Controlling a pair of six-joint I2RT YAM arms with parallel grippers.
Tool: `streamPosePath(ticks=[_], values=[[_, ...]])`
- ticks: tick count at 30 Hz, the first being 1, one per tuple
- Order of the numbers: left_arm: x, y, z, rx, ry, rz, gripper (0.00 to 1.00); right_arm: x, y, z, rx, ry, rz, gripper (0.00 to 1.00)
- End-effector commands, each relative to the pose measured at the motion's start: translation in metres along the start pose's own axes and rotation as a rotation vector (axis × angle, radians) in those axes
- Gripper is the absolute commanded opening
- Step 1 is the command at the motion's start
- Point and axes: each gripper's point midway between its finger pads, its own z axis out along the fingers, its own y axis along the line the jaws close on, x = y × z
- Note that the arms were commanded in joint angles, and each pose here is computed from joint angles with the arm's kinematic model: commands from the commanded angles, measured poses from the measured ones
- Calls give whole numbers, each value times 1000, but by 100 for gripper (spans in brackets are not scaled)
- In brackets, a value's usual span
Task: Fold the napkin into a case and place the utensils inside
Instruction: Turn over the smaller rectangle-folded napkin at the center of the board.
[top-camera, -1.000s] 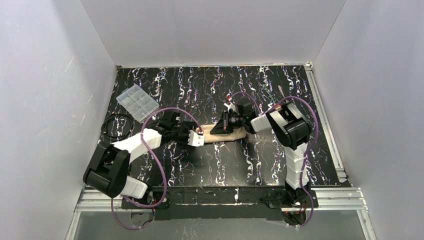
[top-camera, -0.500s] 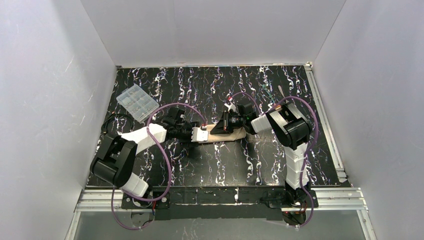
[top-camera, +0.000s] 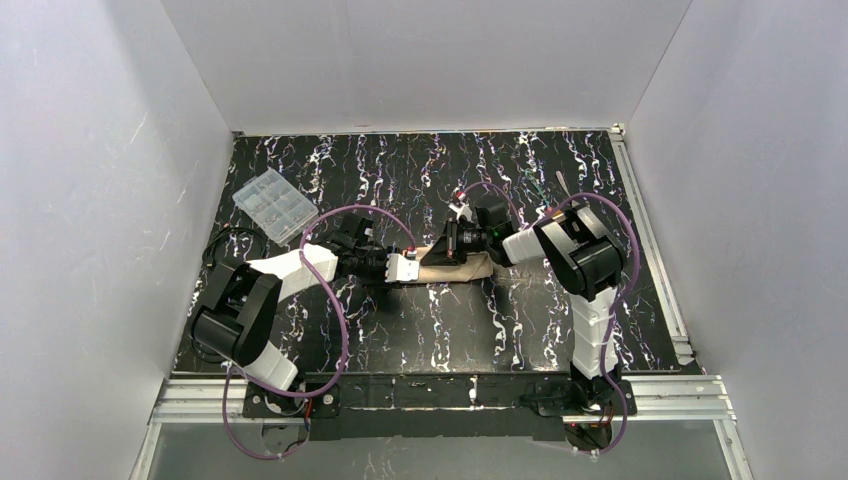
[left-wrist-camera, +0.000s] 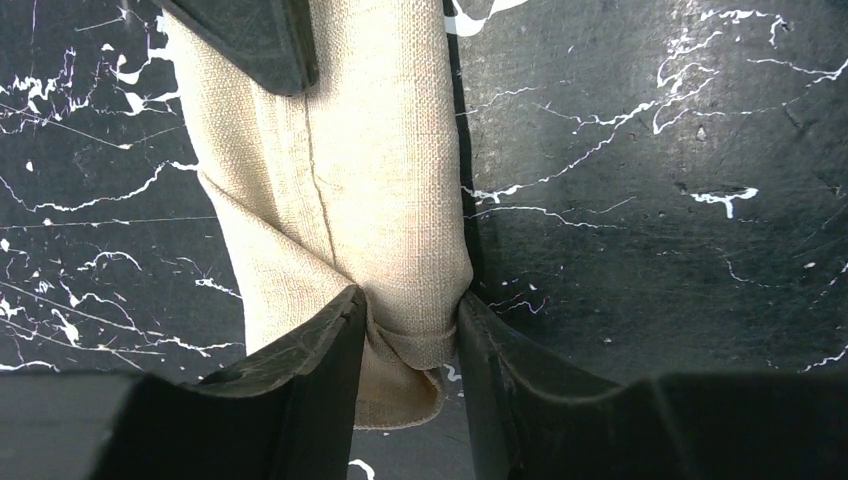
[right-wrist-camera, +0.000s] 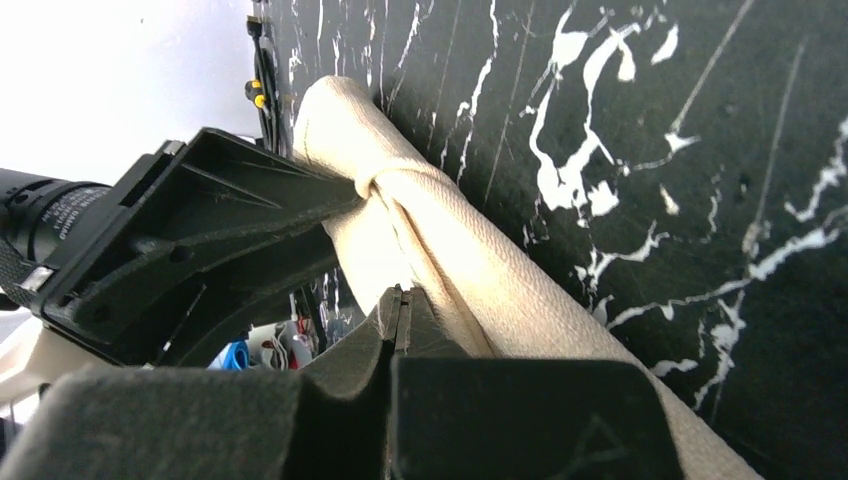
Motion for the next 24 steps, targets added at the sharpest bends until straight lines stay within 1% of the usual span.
streamPosePath(ticks=[1,5,10,18,22,24], values=[[4,-3,1,21,22,-8,35,-24,40,5,-56,-31,-88,1],[3,-3,1,25,19,-9,35,-35,57,23,-88,-27,-104,1],[3,-4,0,34,24,-10,35,-35,62,38,-101,-32,-93,1],[0,-4,-3,37,18,-2,32,-22,35,64,-51,-7,-55,1],[-6,-1,-4,42,-1,11,29,-15,10,67,24,-6,-40,1],[-12,0,-6,47,-15,12,30,-11,-2,67,59,-4,-32,1]])
